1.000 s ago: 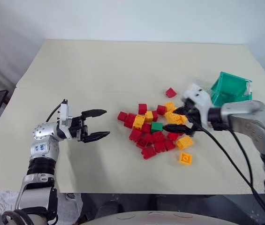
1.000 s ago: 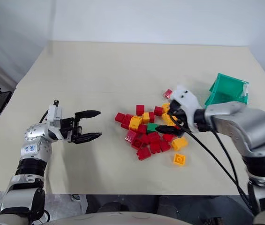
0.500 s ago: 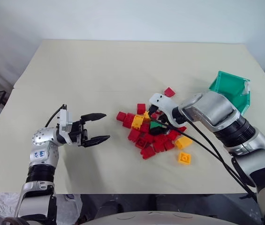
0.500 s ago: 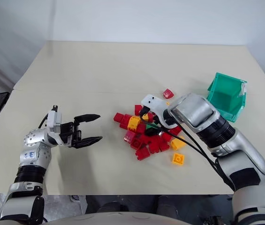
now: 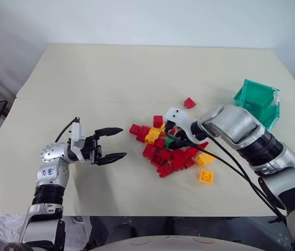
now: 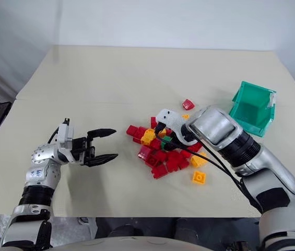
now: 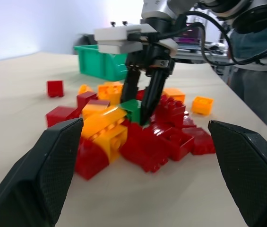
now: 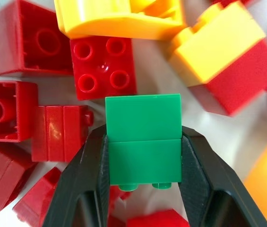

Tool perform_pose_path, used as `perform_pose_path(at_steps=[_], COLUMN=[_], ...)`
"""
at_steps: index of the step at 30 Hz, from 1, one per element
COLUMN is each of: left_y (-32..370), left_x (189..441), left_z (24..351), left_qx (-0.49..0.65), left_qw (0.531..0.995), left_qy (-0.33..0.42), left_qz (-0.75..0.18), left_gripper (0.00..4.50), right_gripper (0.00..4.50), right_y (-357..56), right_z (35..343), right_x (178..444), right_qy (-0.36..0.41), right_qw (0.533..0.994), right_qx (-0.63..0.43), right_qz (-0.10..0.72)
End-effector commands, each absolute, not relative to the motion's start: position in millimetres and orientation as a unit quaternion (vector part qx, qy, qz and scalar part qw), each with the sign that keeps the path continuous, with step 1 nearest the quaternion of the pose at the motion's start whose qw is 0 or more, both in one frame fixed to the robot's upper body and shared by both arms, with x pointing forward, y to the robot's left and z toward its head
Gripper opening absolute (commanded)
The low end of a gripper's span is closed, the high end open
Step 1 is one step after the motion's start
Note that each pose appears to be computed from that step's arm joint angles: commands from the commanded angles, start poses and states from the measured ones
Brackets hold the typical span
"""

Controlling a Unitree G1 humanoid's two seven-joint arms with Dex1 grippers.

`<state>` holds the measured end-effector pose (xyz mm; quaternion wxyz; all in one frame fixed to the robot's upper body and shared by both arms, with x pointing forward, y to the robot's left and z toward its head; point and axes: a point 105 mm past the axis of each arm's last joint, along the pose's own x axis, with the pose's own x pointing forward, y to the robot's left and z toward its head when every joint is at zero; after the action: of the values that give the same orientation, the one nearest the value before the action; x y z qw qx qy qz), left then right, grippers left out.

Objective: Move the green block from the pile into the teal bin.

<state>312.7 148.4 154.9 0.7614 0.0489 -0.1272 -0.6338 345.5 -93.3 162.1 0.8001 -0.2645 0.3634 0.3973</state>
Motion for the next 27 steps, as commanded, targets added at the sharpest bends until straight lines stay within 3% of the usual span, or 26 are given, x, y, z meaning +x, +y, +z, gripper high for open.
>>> perform_pose_path(at_steps=[1, 8, 14, 18, 24, 27], left_y=[131.8, 77.7, 37.7, 10.1, -10.6, -14.3], left_x=[316.1, 341.4, 357.1, 371.1, 377.8, 380.6], left_z=[173.2, 187.4, 191.2, 191.6, 200.8, 205.8], left_qx=[0.072, 0.082, 0.087, 0.114, 0.117, 0.107], left_qw=[0.748, 0.754, 0.762, 0.776, 0.782, 0.789], left_qy=[-0.142, -0.138, -0.123, -0.102, -0.112, -0.117], left_qz=[-0.644, -0.637, -0.630, -0.611, -0.601, -0.593], left_gripper=[4.50, 4.50, 4.50, 4.50, 4.50, 4.50], right_gripper=[1.51, 1.51, 1.51, 1.51, 1.51, 2.49], right_y=[-104.1, -178.2, -257.4, -315.9, -337.8, -340.1], right_z=[193.5, 255.8, 272.7, 271.2, 257.4, 245.6], right_x=[341.9, 340.5, 352.3, 372.7, 402.1, 410.1], right_qy=[0.315, 0.170, 0.108, 0.082, 0.058, 0.068], right_qw=[0.831, 0.932, 0.961, 0.968, 0.972, 0.974], right_qx=[-0.240, -0.181, -0.235, -0.236, -0.218, -0.210], right_qz=[0.390, 0.263, 0.097, -0.033, -0.070, -0.059])
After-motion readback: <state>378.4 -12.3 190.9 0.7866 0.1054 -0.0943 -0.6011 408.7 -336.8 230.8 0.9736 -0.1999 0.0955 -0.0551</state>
